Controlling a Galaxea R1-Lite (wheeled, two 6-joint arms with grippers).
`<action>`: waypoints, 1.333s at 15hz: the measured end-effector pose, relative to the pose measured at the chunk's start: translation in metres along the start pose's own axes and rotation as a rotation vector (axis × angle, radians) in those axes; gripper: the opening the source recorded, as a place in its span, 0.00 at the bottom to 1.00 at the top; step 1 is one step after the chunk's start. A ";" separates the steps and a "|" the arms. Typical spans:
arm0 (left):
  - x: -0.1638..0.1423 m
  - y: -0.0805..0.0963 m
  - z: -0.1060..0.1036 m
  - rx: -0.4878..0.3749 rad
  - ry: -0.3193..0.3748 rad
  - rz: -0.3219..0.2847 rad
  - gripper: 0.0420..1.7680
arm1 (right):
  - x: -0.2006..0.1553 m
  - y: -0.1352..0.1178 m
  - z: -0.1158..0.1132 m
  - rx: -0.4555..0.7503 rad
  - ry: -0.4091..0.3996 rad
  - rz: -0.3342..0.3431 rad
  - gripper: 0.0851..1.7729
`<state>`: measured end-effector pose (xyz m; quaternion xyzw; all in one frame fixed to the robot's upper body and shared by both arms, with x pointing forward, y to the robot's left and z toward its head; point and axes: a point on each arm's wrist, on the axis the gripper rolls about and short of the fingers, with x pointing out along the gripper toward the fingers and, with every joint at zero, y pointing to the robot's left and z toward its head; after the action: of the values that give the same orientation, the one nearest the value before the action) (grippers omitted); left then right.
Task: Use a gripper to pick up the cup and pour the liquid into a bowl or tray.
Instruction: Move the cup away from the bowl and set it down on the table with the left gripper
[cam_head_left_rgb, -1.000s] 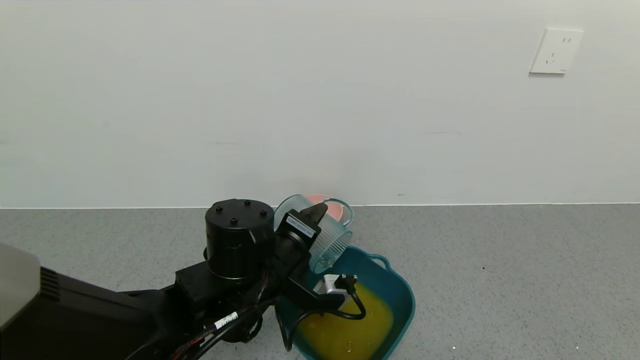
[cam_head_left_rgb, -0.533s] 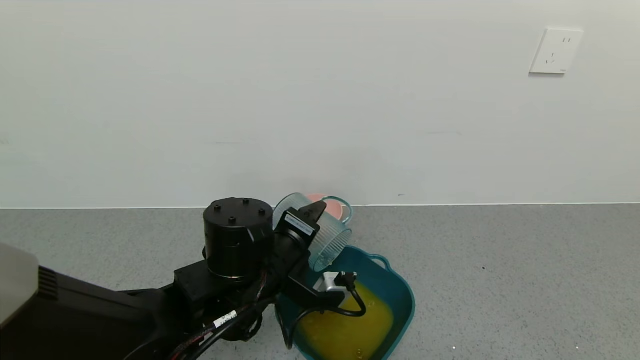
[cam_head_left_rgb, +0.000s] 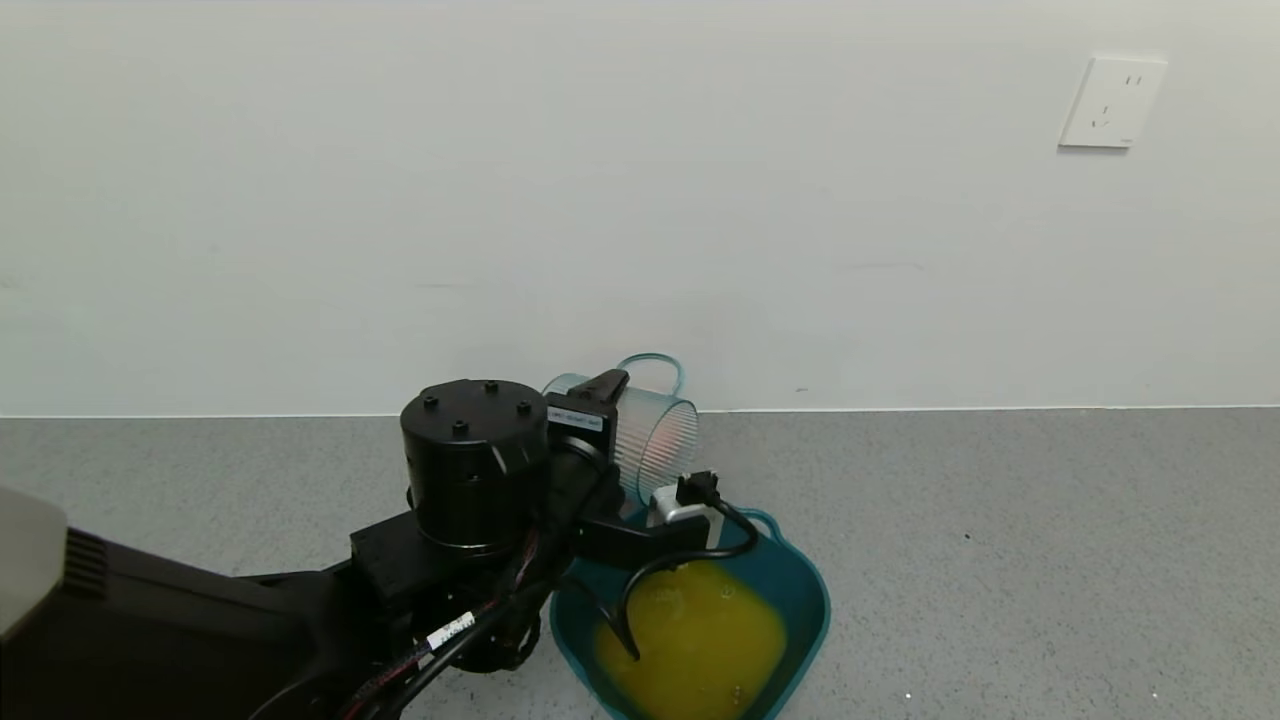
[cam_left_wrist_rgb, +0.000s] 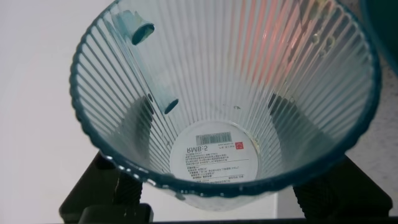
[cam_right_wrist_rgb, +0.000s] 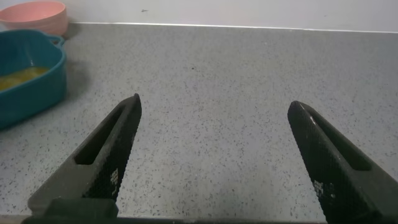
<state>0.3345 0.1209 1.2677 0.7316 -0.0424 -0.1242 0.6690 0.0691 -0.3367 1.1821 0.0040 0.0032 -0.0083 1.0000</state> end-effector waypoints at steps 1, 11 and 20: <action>-0.002 0.000 0.002 -0.052 0.010 -0.013 0.74 | 0.000 0.000 0.000 0.000 0.001 0.000 0.96; -0.003 0.005 -0.015 -0.526 0.053 -0.178 0.74 | 0.000 0.000 0.000 0.000 0.001 0.000 0.96; 0.013 0.004 -0.067 -1.025 0.138 -0.159 0.74 | 0.000 0.000 0.000 0.000 0.001 0.000 0.96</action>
<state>0.3635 0.1825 1.2753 0.3175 0.1238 -0.1306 0.9310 0.0691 -0.3367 1.1820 0.0038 0.0036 -0.0085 0.9999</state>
